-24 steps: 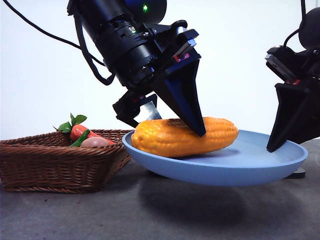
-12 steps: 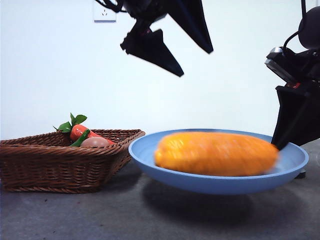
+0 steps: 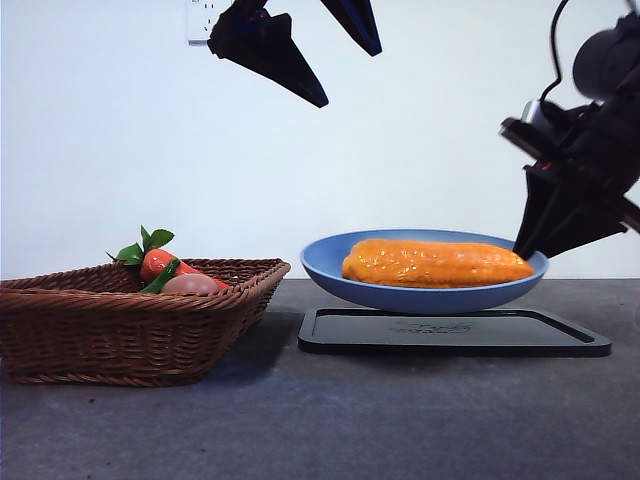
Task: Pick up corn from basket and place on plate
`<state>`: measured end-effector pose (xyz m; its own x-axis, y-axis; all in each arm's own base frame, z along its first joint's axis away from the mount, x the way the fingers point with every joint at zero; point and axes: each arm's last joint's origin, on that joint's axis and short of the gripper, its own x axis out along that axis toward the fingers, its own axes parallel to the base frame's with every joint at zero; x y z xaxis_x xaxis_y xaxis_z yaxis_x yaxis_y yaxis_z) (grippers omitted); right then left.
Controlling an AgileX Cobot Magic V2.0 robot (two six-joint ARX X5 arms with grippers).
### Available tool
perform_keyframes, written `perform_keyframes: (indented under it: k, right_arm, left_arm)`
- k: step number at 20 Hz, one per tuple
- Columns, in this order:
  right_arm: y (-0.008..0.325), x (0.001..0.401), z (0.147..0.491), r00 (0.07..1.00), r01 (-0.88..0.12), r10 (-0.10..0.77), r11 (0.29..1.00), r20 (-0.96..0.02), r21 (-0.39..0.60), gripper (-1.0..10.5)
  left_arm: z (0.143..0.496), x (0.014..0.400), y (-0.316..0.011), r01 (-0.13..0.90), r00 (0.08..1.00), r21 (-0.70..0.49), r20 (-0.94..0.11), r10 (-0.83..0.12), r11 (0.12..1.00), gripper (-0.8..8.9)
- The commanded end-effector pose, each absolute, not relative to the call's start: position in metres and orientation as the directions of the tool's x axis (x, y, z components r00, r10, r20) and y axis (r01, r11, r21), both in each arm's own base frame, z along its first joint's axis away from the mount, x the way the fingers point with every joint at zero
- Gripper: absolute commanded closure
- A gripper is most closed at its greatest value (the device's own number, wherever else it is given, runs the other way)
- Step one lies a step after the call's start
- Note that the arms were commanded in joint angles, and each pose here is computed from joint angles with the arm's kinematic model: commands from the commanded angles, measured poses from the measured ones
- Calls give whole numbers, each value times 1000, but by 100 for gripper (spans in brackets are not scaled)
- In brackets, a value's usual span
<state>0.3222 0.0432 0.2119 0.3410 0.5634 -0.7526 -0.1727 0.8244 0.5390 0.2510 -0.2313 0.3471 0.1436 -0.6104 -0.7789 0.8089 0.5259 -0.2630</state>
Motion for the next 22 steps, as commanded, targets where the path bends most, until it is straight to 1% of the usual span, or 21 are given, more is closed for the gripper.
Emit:
perform_keyframes:
  k: [1, 4, 7, 11, 15, 16, 20, 22]
  right_arm:
    - [41, 352, 211, 348, -153, 563, 823, -749, 548, 945]
    - [39, 381, 203, 336, -130, 559, 825, -758, 550, 945]
    - [38, 398, 185, 311, -103, 552, 829, -774, 550, 945]
    - [37, 404, 161, 274, -64, 530, 842, -802, 535, 945]
    - [37, 405, 160, 275, -69, 537, 838, -797, 541, 943]
    - [37, 405, 159, 269, -65, 538, 838, -799, 542, 926]
    - [37, 403, 162, 258, -65, 546, 833, -797, 550, 754]
    - [35, 400, 170, 270, -65, 540, 836, -797, 544, 730]
  left_arm:
    - [353, 251, -234, 823, 145, -254, -770, -621, 508, 475]
    - [353, 251, -234, 823, 145, -255, -770, -621, 508, 475]
    - [353, 251, -234, 823, 145, -255, -770, -621, 508, 475]
    - [353, 251, -234, 823, 145, -254, -770, -621, 508, 475]
    - [353, 251, -234, 823, 145, -255, -770, -621, 508, 475]
    - [353, 251, -234, 823, 145, -254, -770, -621, 508, 475]
    - [353, 251, -234, 823, 146, -254, -770, -621, 508, 475]
    - [353, 251, -234, 825, 146, -252, -770, -621, 506, 475]
